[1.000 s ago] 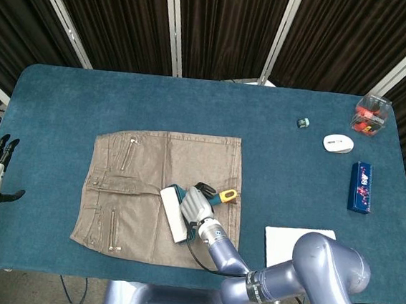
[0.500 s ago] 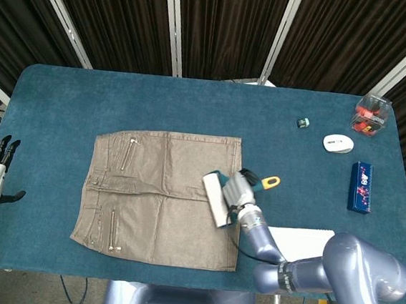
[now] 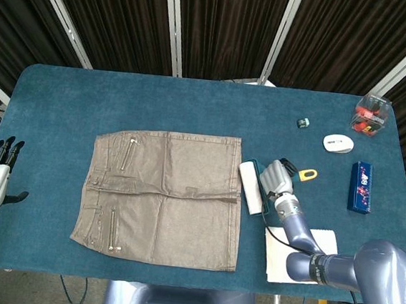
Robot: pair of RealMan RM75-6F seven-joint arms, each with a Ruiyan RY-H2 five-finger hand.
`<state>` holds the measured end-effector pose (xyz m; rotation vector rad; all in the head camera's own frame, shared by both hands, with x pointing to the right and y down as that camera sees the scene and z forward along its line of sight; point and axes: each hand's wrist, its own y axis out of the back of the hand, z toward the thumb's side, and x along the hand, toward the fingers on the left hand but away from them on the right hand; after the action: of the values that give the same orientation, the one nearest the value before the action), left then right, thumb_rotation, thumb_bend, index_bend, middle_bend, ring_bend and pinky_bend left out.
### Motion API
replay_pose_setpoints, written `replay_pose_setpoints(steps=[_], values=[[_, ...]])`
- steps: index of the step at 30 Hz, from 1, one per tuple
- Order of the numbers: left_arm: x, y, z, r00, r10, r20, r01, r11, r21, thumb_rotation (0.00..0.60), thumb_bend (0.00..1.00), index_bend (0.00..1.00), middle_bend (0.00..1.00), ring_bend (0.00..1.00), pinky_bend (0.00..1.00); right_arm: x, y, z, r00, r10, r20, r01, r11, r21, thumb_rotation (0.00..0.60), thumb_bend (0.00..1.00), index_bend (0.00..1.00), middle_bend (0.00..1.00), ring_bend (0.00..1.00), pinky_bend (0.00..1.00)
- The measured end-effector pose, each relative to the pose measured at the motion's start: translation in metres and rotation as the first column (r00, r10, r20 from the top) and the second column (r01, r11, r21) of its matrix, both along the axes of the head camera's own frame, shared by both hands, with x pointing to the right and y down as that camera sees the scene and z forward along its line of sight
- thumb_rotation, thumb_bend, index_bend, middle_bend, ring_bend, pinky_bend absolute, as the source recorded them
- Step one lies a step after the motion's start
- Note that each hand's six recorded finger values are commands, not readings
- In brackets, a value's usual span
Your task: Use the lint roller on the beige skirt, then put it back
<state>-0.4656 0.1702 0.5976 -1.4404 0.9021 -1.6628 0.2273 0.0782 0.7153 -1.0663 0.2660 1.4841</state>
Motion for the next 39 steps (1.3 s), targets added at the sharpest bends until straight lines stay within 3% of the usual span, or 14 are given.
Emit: replay_pose_setpoints(steps=[5,8,10,12,16,24,30,34,37,39], values=[[0.000,0.000,-0.001,1.000,0.001,-0.002,-0.001,1.000,0.002,0.600,0.00,0.00,0.00,0.00,0.00,0.021,-0.008,0.001,0.999,0.042,-0.022,-0.042,0.999,0.015,0.600,0.72,0.59,0.63,0.56,0.57],[0.001,0.000,-0.001,1.000,0.003,-0.003,-0.003,1.000,0.001,0.600,0.00,0.00,0.00,0.00,0.00,0.026,-0.009,0.001,0.999,0.052,-0.017,-0.051,0.998,0.022,0.600,0.41,0.40,0.48,0.45,0.57],[0.001,0.000,-0.001,1.000,0.003,-0.004,-0.003,1.000,0.001,0.600,0.00,0.00,0.00,0.00,0.00,0.028,-0.009,0.001,0.998,0.061,-0.008,-0.061,0.998,0.022,0.600,0.11,0.17,0.27,0.28,0.53],[0.001,0.000,-0.002,1.000,0.003,-0.006,-0.003,1.000,0.002,0.600,0.00,0.00,0.00,0.00,0.00,0.031,-0.009,0.001,0.996,0.085,0.003,-0.085,0.996,0.021,0.600,0.00,0.06,0.16,0.16,0.45],[0.003,0.001,-0.003,1.000,0.005,-0.012,-0.005,1.000,0.002,0.600,0.00,0.00,0.00,0.00,0.00,0.033,-0.007,-0.003,0.992,0.125,0.030,-0.125,0.992,0.008,0.600,0.00,0.01,0.09,0.06,0.35],[0.005,0.001,-0.006,0.999,0.011,-0.032,-0.011,1.000,0.007,0.600,0.00,0.00,0.00,0.00,0.00,0.042,-0.006,-0.025,0.983,0.156,0.092,-0.160,0.987,0.034,0.600,0.00,0.01,0.08,0.05,0.33],[0.007,0.002,-0.013,0.999,0.033,-0.036,-0.032,0.999,0.042,0.600,0.00,0.00,0.00,0.00,0.00,0.067,0.001,-0.054,0.952,0.238,0.191,-0.254,0.965,0.065,0.600,0.00,0.00,0.05,0.01,0.20],[0.010,0.003,-0.016,0.997,0.056,-0.061,-0.052,0.996,0.066,0.600,0.00,0.00,0.00,0.00,0.00,0.087,0.009,-0.073,0.908,0.286,0.307,-0.324,0.943,0.081,0.600,0.00,0.00,0.01,0.00,0.04],[0.014,0.006,-0.019,0.993,0.077,-0.091,-0.068,0.993,0.098,0.600,0.00,0.00,0.00,0.00,0.00,0.105,0.017,-0.089,0.847,0.318,0.426,-0.387,0.918,0.084,0.600,0.00,0.00,0.00,0.00,0.00],[0.016,0.010,-0.022,0.990,0.088,-0.111,-0.075,0.991,0.115,0.600,0.00,0.00,0.00,0.00,0.00,0.123,0.025,-0.100,0.785,0.346,0.514,-0.446,0.892,0.080,0.600,0.00,0.00,0.00,0.00,0.00]])
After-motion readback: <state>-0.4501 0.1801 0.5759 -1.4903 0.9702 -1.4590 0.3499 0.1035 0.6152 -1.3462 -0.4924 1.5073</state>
